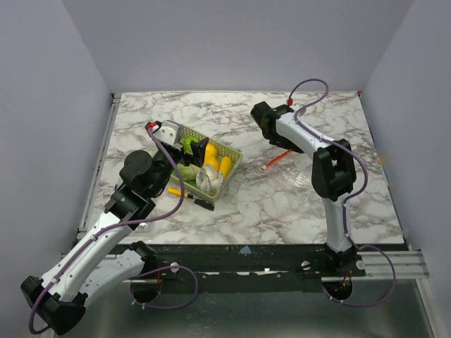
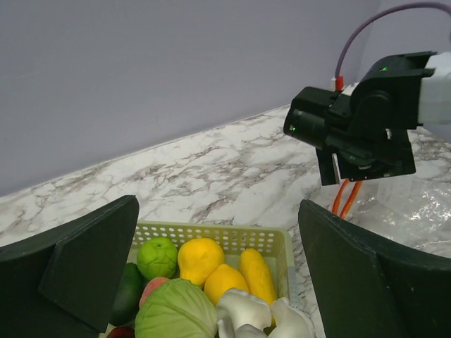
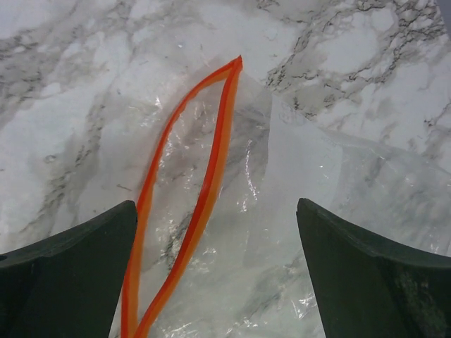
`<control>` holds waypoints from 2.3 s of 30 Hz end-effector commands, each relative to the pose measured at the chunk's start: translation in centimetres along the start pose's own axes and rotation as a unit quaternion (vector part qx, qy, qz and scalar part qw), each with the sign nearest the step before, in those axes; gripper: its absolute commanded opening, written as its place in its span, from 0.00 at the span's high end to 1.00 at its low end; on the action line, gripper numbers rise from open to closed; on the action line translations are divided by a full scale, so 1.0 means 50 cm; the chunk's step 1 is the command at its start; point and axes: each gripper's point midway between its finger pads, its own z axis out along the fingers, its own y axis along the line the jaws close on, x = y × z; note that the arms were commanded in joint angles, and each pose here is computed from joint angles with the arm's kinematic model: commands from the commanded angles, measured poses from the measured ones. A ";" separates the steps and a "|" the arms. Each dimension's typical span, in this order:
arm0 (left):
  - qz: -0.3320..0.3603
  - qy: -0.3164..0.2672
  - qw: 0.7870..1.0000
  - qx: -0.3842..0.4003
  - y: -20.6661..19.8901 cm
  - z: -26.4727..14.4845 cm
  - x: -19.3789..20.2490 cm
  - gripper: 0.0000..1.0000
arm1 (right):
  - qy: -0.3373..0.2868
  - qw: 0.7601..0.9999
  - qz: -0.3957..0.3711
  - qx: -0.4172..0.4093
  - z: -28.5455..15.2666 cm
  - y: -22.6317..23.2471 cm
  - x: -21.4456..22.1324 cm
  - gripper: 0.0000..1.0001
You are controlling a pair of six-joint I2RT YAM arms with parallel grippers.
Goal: Place the food in the zip-top bag and seal the zipper
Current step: Pick up the zipper food storage bag at the center of the board, then pick up the fake vegetable from the bin.
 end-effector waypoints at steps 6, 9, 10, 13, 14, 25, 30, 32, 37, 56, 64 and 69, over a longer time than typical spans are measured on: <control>0.003 -0.012 1.000 0.008 -0.015 -0.008 -0.009 0.02 | -0.006 0.992 -0.094 0.078 0.050 -0.041 0.042 0.19; 0.003 -0.012 1.000 0.008 -0.016 -0.007 -0.009 0.01 | -0.003 0.991 -0.109 0.074 0.062 -0.037 0.056 0.30; 0.003 -0.011 1.000 0.008 -0.017 -0.007 -0.008 0.01 | -0.003 0.991 -0.111 0.074 0.066 -0.036 0.060 0.34; 0.003 -0.009 1.000 0.010 -0.019 -0.005 -0.003 0.01 | -0.007 0.990 -0.115 0.076 0.075 -0.034 0.065 0.42; 0.003 -0.009 1.000 0.010 -0.018 -0.005 -0.003 0.01 | -0.008 0.990 -0.117 0.076 0.077 -0.033 0.067 0.44; -0.030 0.030 0.999 0.024 -0.038 0.010 0.021 0.01 | -0.043 0.990 -0.127 0.045 0.030 -0.034 0.038 0.97; -0.079 0.074 0.994 0.011 -0.042 0.014 0.033 0.01 | -0.079 0.985 -0.151 -0.041 -0.037 -0.029 0.023 0.99; -0.106 0.097 0.990 0.015 -0.053 0.011 0.044 0.01 | -0.084 0.980 -0.145 -0.106 -0.066 -0.026 0.019 0.99; -0.175 0.148 0.973 0.023 -0.078 -0.014 0.076 0.01 | -0.126 0.937 -0.140 -0.294 -0.149 -0.010 0.027 0.99; -0.115 0.425 0.886 -0.148 0.024 -0.073 0.268 0.01 | -0.160 0.872 -0.096 -0.453 -0.264 -0.021 0.032 0.99; -0.233 0.447 0.827 -0.249 0.110 -0.063 0.354 0.01 | -0.165 0.867 -0.094 -0.460 -0.272 -0.026 0.030 0.99; -0.212 0.459 0.832 -0.229 0.114 -0.031 0.385 0.01 | -0.171 0.865 -0.094 -0.462 -0.281 -0.035 0.022 0.99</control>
